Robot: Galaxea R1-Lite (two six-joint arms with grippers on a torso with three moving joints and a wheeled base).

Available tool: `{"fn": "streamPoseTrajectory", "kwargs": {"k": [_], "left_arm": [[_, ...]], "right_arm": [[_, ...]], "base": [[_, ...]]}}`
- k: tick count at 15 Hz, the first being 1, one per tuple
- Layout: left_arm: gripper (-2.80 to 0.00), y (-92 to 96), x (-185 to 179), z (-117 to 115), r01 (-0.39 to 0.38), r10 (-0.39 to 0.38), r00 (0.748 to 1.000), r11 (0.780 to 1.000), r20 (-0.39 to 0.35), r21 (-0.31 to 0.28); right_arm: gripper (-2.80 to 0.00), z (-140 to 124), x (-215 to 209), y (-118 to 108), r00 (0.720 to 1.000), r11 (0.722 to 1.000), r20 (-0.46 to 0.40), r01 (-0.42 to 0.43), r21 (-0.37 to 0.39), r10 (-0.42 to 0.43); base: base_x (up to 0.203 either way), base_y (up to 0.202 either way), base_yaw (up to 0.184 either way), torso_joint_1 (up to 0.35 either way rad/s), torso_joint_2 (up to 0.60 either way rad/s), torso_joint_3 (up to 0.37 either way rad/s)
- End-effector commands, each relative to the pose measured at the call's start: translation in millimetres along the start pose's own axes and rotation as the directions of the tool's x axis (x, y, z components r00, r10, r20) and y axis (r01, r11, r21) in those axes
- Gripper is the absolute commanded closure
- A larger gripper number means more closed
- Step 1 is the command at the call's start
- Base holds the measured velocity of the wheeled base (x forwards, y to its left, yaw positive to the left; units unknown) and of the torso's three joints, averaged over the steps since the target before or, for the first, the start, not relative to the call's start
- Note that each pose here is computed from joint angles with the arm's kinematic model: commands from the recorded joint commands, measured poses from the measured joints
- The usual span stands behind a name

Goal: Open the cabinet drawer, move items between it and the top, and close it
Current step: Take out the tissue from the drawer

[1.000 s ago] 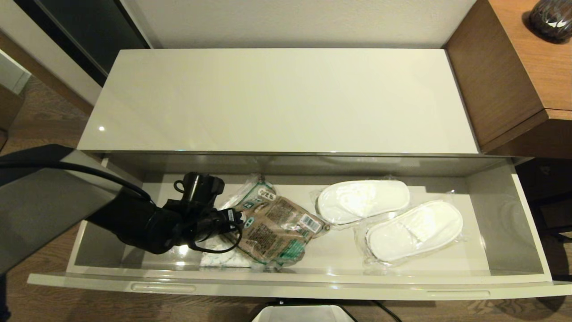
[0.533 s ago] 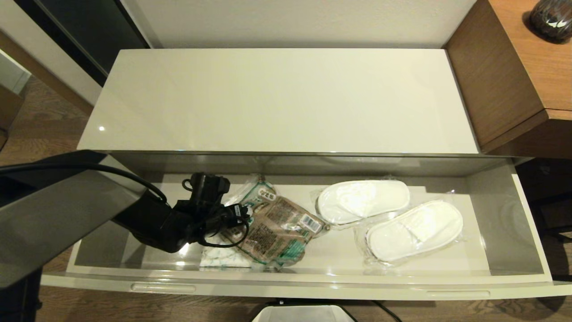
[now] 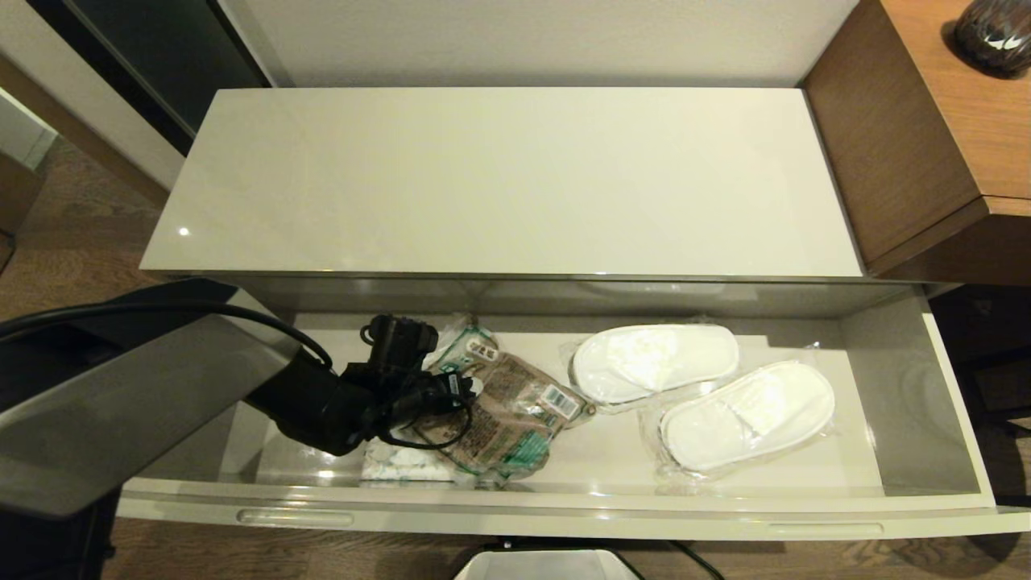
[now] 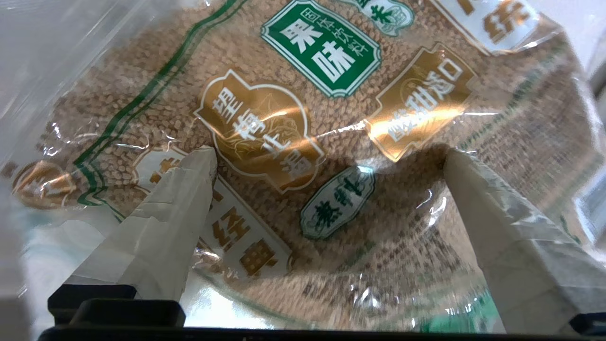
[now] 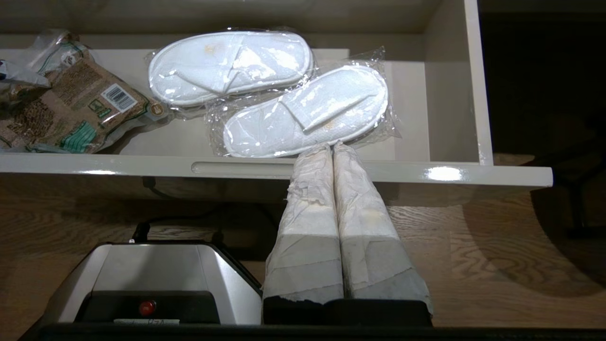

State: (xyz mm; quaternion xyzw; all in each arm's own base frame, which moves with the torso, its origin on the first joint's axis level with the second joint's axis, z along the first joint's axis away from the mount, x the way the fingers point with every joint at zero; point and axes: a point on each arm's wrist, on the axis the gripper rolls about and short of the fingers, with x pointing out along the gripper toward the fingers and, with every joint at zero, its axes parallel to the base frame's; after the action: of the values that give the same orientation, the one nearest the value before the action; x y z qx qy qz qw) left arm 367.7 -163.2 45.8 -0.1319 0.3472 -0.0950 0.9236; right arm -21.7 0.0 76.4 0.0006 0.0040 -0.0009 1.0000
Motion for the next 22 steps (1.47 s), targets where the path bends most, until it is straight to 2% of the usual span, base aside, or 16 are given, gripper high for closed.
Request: {"fn": "streamPoseTrajectory", "kwargs": {"k": [1,5,7,8,11,14,18,22], "left_arm": [[-2.8,-1.8,16.7,-7.6,0.001,-0.001,1.0,1.0,-0.021,0.004],[-2.8,-21.2,14.3,-9.5,0.054,-0.053,0.998,0.998,-0.021,0.024],[-2.8,-43.5,14.5,-17.6,0.118,-0.116,0.992,0.991,-0.045,0.055],[-2.8,-45.1,15.1,-18.5,0.124,-0.121,0.991,0.991,-0.049,0.058],[-2.8,-70.6,22.7,-24.8,0.173,-0.167,0.984,0.981,-0.066,0.088],[-2.8,-88.0,14.2,-27.4,0.207,-0.2,0.977,0.972,-0.073,0.107],[-2.8,-121.0,-3.3,-34.2,0.283,-0.275,0.959,0.948,-0.075,0.147],[-2.8,-149.4,-12.7,-48.5,0.336,-0.32,0.941,0.924,-0.112,0.183]], "right_arm": [[0.0,-0.4,0.2,0.0,1.0,1.0,-0.003,0.0,0.0,0.0],[0.0,-0.4,0.2,0.0,1.0,1.0,-0.003,0.0,0.0,0.0],[0.0,-0.4,0.2,0.0,1.0,1.0,-0.003,0.0,0.0,0.0],[0.0,-0.4,0.2,0.0,1.0,1.0,-0.003,0.0,0.0,0.0],[0.0,-0.4,0.2,0.0,1.0,1.0,-0.003,0.0,0.0,0.0],[0.0,-0.4,0.2,0.0,1.0,1.0,-0.003,0.0,0.0,0.0],[0.0,-0.4,0.2,0.0,1.0,1.0,-0.003,0.0,0.0,0.0],[0.0,-0.4,0.2,0.0,1.0,1.0,-0.003,0.0,0.0,0.0]], "base": [[0.0,0.0,0.0,0.0,0.0,0.0],[0.0,0.0,0.0,0.0,0.0,0.0],[0.0,0.0,0.0,0.0,0.0,0.0],[0.0,0.0,0.0,0.0,0.0,0.0],[0.0,0.0,0.0,0.0,0.0,0.0],[0.0,0.0,0.0,0.0,0.0,0.0],[0.0,0.0,0.0,0.0,0.0,0.0],[0.0,0.0,0.0,0.0,0.0,0.0]]}}
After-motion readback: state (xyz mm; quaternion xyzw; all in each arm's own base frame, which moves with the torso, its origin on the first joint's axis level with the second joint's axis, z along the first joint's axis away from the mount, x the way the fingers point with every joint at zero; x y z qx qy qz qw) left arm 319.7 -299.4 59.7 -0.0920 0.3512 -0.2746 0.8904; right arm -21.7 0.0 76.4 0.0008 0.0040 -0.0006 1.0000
